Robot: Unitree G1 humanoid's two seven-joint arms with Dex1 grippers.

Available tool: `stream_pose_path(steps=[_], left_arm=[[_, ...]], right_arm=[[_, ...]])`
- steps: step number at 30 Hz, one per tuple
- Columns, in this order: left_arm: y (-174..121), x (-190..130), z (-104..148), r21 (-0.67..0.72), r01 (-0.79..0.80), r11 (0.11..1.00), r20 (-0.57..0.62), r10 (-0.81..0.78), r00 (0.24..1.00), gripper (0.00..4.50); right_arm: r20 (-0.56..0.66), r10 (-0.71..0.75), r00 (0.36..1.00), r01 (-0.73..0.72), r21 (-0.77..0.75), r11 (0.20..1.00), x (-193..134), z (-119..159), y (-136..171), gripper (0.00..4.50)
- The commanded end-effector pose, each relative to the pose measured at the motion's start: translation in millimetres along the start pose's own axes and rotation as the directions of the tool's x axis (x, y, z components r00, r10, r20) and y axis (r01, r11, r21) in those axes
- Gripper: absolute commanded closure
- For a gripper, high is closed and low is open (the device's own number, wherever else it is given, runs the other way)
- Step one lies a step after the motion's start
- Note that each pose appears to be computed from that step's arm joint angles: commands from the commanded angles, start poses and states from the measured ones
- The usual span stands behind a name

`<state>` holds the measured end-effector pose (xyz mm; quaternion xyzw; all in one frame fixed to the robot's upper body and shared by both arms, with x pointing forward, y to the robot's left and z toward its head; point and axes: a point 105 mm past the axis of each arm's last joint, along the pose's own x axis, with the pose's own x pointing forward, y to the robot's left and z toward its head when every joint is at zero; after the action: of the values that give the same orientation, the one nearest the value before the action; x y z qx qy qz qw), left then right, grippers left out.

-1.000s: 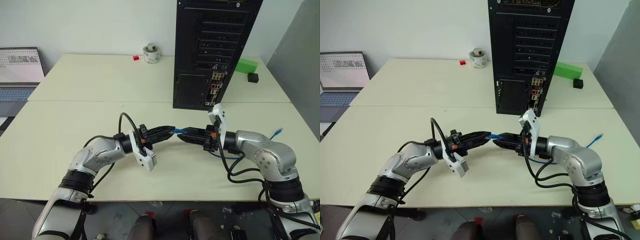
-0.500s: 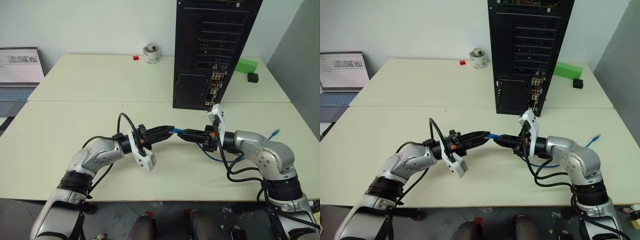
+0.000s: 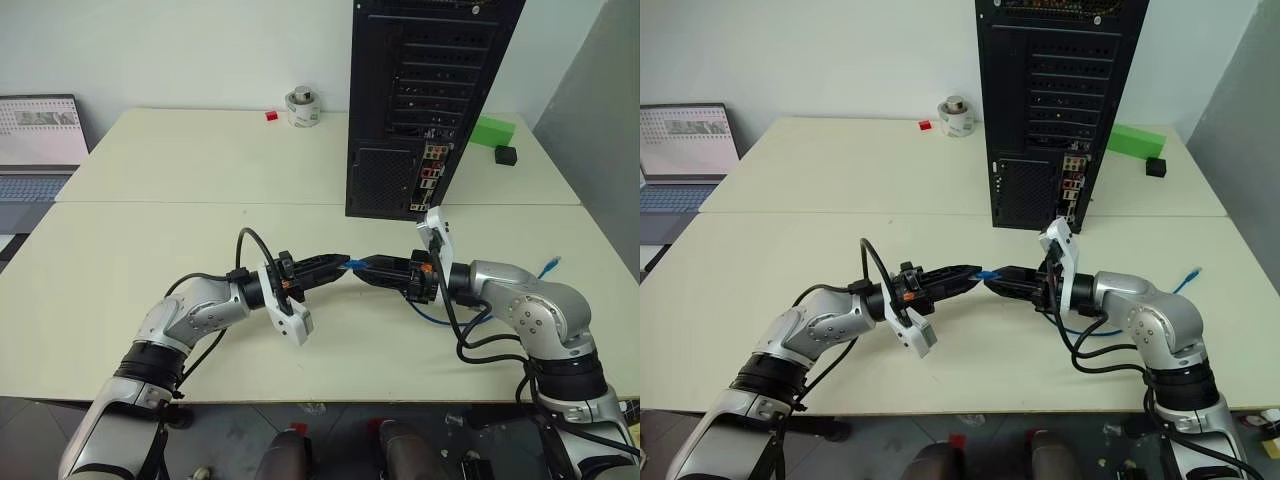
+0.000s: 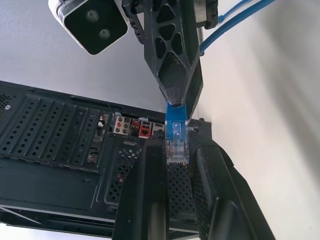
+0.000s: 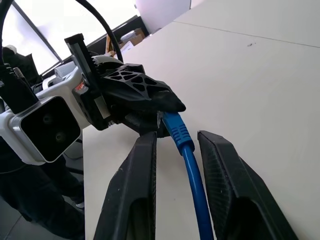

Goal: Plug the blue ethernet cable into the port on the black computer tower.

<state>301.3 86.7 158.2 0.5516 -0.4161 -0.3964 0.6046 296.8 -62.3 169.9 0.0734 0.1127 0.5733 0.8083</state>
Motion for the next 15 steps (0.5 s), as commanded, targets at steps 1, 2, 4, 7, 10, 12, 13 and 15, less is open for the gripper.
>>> stream_pose_path(steps=[1, 2, 4, 7, 10, 12, 13, 15], left_arm=[[12.3, 2.0, 3.2, 0.019, -0.042, 0.999, 0.02, 0.041, 0.999, 4.23], [12.5, 2.2, 3.2, 0.019, -0.043, 0.999, 0.019, 0.042, 0.999, 4.23], [12.7, 2.4, 3.1, 0.019, -0.044, 0.999, 0.018, 0.044, 0.999, 4.23], [13.3, 2.9, 4.0, 0.017, -0.049, 0.999, 0.02, 0.049, 0.999, 4.23], [14.1, 3.4, 4.3, 0.019, -0.053, 0.998, 0.02, 0.052, 0.998, 4.23], [14.4, 3.5, 4.2, 0.019, -0.055, 0.998, 0.019, 0.055, 0.998, 4.23], [14.6, 3.5, 4.1, 0.019, -0.057, 0.998, 0.018, 0.056, 0.998, 4.23], [14.9, 3.6, 3.9, 0.018, -0.06, 0.998, 0.017, 0.06, 0.998, 4.23]], right_arm=[[0.055, 0.0, 0.998, 0.002, -0.032, 0.999, -2.7, 17.0, 0.4, 3.15], [0.053, 0.0, 0.999, 0.002, -0.031, 1.0, -2.6, 16.5, 0.2, 3.15], [0.05, 0.0, 0.999, 0.002, -0.029, 1.0, -2.5, 15.5, -0.3, 3.15], [0.045, -0.008, 0.999, 0.009, -0.024, 1.0, -2.4, 14.2, -1.8, 3.5], [0.037, -0.015, 0.999, 0.016, -0.028, 0.999, -2.7, 12.5, -3.2, 4.18], [0.03, -0.014, 0.999, 0.015, -0.031, 0.999, -2.9, 11.1, -3.2, 4.49], [0.027, -0.015, 1.0, 0.016, -0.032, 0.999, -3.0, 10.3, -3.3, 4.5], [0.024, -0.016, 1.0, 0.017, -0.033, 0.999, -3.0, 9.5, -3.6, 4.5]])
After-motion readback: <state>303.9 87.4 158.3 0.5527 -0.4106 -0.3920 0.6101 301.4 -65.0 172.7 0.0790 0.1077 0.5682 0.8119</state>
